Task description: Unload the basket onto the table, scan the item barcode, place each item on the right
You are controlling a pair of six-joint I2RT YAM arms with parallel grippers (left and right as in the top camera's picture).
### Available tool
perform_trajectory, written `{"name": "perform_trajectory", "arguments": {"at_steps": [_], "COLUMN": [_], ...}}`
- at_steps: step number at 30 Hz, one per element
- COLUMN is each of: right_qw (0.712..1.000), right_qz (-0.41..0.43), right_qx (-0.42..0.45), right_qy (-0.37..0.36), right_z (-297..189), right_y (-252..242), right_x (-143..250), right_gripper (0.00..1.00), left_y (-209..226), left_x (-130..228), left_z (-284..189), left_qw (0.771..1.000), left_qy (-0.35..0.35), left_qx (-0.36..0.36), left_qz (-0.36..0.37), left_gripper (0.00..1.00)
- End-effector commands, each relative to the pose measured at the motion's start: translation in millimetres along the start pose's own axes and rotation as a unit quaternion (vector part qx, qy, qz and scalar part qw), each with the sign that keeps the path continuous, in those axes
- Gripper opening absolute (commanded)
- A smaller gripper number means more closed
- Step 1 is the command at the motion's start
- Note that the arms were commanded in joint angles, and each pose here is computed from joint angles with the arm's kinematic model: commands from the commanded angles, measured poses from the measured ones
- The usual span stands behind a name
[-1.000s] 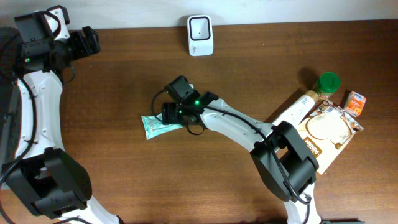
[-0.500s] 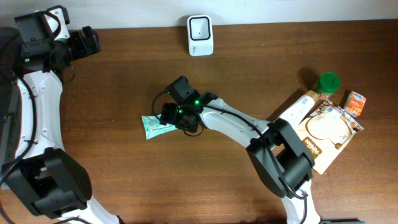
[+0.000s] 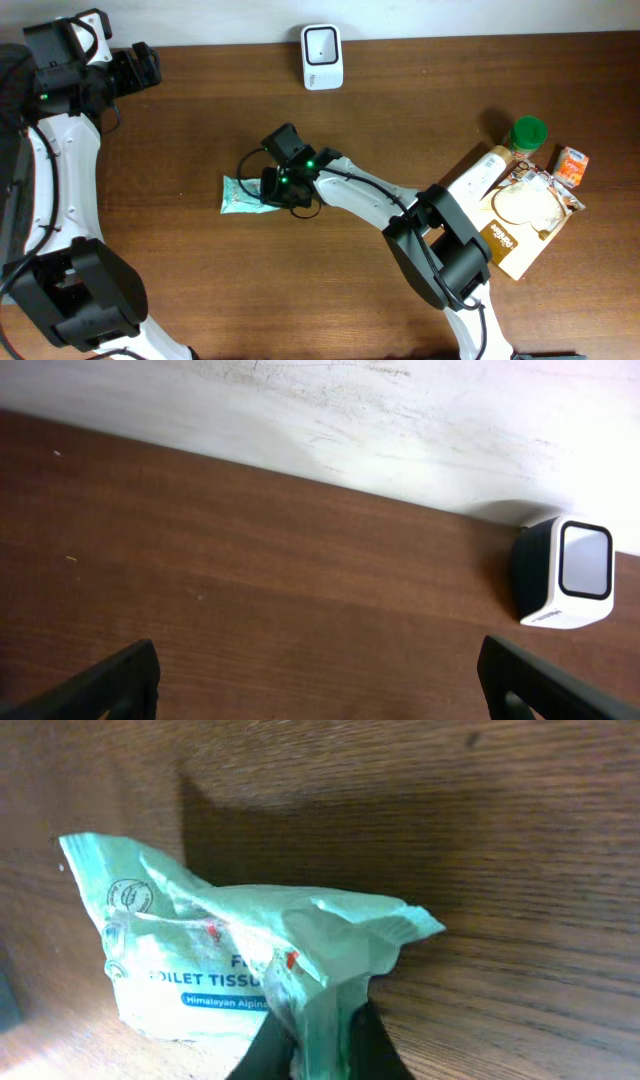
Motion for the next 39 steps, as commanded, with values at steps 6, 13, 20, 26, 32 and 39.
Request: {"name": "perform_trajectory", "arguments": {"at_steps": [6, 13, 20, 26, 32, 39], "right_qw": [0.996, 0.97, 0.953, 0.939, 0.955, 0.969], "right_qz": [-0.08, -0.239, -0.285, -0.329, -0.281, -0.241], "right_qx": [-0.005, -0.008, 0.039, 0.052, 0.063, 0.041], "right_qy": [0.033, -0.049, -0.093, -0.091, -0.073, -0.042], "right_z": [11.2, -71.3, -127.7, -113.5, -79.9, -50.4], "right_y": [-12.4, 22.2, 24.9, 23.4, 12.8, 5.4], "right_x": [-1.1, -6.0, 0.5, -0.7, -4.7, -6.6], "right_gripper": [0.04, 0.04, 0.04, 0.27, 0.47, 0.52], "left_y": [-0.6, -0.6, -0.6, -0.6, -0.6, -0.6], "left_x": [-2.1, -2.0, -1.9, -2.1, -2.0, -2.1], "left_z": [1.1, 1.3, 1.3, 1.1, 1.3, 1.1], "left_qw": [1.0, 1.0, 1.0, 1.0, 1.0, 1.0], "left_qy": [-0.002, -0.002, -0.002, -0.002, -0.002, -0.002], "left_qx": [0.001, 0.001, 0.001, 0.001, 0.001, 0.001], "left_qz": [0.011, 0.011, 0.011, 0.011, 0.011, 0.011], "left_gripper": [0.99, 0.99, 0.99, 0.99, 0.99, 0.99]}}
Point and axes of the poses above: each gripper's point midway between its finger pads, its own z axis out along the fingers, its own y axis along the line the jaws close on, x = y × z, the point moved 8 cm from there along -z, back along the fingers, and after that the axes turned 7 degrees about z, right-handed, at the moved point
